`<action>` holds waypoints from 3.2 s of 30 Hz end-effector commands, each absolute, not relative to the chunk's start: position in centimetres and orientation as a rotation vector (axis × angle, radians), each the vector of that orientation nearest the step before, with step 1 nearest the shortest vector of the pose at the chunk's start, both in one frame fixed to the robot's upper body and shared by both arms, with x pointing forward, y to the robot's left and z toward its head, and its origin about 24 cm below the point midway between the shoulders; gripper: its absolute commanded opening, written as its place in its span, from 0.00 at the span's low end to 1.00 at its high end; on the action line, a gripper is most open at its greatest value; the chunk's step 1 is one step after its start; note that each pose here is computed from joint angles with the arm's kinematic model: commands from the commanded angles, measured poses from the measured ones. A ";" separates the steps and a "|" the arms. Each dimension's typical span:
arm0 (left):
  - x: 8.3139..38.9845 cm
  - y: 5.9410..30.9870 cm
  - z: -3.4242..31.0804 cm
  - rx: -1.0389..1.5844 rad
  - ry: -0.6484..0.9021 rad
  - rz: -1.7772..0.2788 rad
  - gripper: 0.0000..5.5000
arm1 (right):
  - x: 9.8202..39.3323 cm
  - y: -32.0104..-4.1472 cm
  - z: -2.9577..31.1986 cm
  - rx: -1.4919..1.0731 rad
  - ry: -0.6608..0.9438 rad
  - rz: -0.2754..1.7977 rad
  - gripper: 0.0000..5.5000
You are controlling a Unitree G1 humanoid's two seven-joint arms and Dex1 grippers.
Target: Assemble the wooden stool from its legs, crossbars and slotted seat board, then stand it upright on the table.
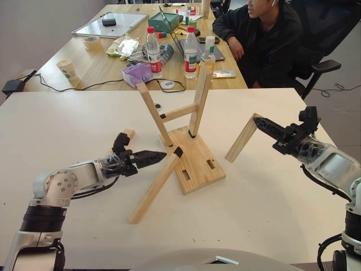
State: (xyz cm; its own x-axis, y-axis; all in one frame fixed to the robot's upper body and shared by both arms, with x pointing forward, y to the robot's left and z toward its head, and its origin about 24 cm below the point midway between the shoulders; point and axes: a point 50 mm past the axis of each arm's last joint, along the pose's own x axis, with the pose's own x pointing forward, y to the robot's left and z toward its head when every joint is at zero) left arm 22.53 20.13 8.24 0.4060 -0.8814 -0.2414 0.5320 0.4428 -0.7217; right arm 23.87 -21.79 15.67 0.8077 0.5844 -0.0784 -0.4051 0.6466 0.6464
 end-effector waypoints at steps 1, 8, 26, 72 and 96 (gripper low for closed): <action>21.1 20.2 6.9 -0.567 0.756 -0.984 0.98 | 24.0 -21.5 15.8 0.668 0.282 0.582 0.07; 19.6 19.7 6.4 -0.546 0.795 -1.037 0.98 | 24.1 -21.6 15.9 0.665 0.284 0.583 0.07; 20.2 19.4 7.3 -0.496 0.752 -1.083 0.98 | 23.3 -18.7 16.0 0.616 0.332 0.767 0.07; 19.0 12.3 5.6 -0.206 0.582 -1.339 0.98 | 29.1 -16.1 14.6 0.287 0.152 0.645 0.07; 15.3 17.3 10.6 -0.362 0.990 -1.674 0.98 | 25.4 -16.6 15.6 0.265 0.177 0.769 0.07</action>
State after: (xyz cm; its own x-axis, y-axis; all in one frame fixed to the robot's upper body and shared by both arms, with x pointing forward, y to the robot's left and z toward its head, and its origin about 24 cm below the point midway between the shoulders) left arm 16.11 17.25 11.16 -0.3281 -0.9248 -0.1928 0.6656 -0.0815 -0.7418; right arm 25.51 -16.59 15.24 0.7095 0.7030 -0.0486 -0.6567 0.6847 0.3162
